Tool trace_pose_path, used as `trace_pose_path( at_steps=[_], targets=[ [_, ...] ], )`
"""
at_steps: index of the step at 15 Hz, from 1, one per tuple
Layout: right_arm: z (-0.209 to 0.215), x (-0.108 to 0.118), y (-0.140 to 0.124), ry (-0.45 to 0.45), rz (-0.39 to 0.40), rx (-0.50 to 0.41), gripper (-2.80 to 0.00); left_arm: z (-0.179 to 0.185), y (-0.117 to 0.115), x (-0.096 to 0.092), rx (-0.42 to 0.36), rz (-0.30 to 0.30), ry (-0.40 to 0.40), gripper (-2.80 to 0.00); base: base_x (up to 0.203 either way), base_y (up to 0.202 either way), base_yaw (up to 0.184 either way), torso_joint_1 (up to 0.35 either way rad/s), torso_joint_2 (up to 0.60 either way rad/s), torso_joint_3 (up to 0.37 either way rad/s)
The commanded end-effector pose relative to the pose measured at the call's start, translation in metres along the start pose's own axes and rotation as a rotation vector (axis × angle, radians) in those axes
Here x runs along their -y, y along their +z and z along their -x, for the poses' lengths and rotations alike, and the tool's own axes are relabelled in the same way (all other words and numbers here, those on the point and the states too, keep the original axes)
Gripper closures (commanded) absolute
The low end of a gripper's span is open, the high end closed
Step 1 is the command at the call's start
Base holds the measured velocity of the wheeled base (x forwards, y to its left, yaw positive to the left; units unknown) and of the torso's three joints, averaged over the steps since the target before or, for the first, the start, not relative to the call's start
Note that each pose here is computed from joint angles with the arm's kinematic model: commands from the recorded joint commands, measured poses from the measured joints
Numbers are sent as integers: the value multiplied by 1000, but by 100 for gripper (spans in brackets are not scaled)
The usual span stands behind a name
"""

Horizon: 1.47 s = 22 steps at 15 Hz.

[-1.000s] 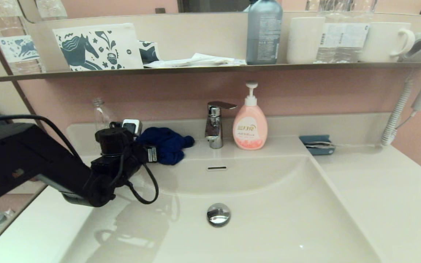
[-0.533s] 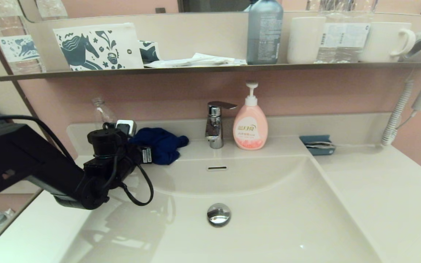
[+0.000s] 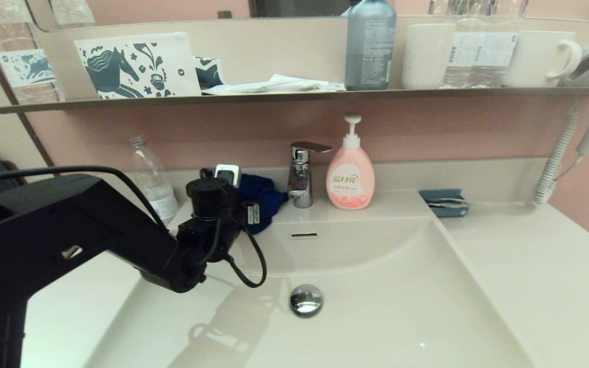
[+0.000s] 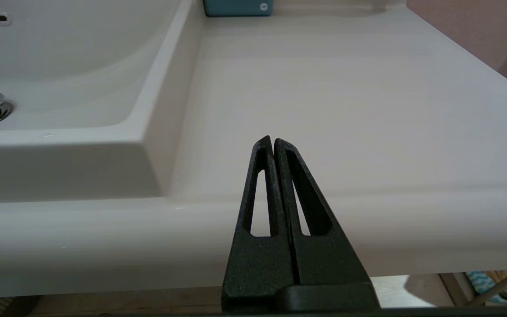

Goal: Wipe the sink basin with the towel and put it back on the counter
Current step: Wipe the sink

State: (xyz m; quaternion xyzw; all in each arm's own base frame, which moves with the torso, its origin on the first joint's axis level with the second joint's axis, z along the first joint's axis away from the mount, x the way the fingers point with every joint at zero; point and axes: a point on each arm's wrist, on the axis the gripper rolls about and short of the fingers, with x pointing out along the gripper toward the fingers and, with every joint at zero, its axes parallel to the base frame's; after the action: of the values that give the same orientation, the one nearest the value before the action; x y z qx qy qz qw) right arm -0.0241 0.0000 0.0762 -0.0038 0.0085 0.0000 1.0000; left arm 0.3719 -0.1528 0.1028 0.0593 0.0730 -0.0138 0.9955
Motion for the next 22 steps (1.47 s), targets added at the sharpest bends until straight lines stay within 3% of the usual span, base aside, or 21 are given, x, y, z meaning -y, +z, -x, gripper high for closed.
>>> trace_pose_path(
  at_steps=[1, 7, 9, 11, 14, 20, 22],
  targets=[
    [0, 0, 0, 0, 0, -1, 0, -3, -12, 35, -11, -17, -43, 0, 0, 0, 0, 0, 0, 0],
    [0, 0, 0, 0, 0, -1, 0, 1, -6, 73, -34, -2, -75, 0, 0, 0, 0, 0, 0, 0],
    [0, 0, 0, 0, 1, -2, 0, 1, -4, 77, -28, -1, -76, 0, 0, 0, 0, 0, 0, 0],
    [0, 0, 0, 0, 0, -1, 0, 0, -6, 68, -39, -2, -58, 0, 0, 0, 0, 0, 0, 0],
    [0, 0, 0, 0, 0, -1, 0, 0, -8, 34, -69, 5, -8, 0, 0, 0, 0, 0, 0, 0],
    [0, 0, 0, 0, 1, -1, 0, 4, -10, -61, -92, 45, 69, 0, 0, 0, 0, 0, 0, 0],
    [0, 0, 0, 0, 1, -1, 0, 2, -8, -103, -84, 67, 119, 0, 0, 0, 0, 0, 0, 0]
  ],
)
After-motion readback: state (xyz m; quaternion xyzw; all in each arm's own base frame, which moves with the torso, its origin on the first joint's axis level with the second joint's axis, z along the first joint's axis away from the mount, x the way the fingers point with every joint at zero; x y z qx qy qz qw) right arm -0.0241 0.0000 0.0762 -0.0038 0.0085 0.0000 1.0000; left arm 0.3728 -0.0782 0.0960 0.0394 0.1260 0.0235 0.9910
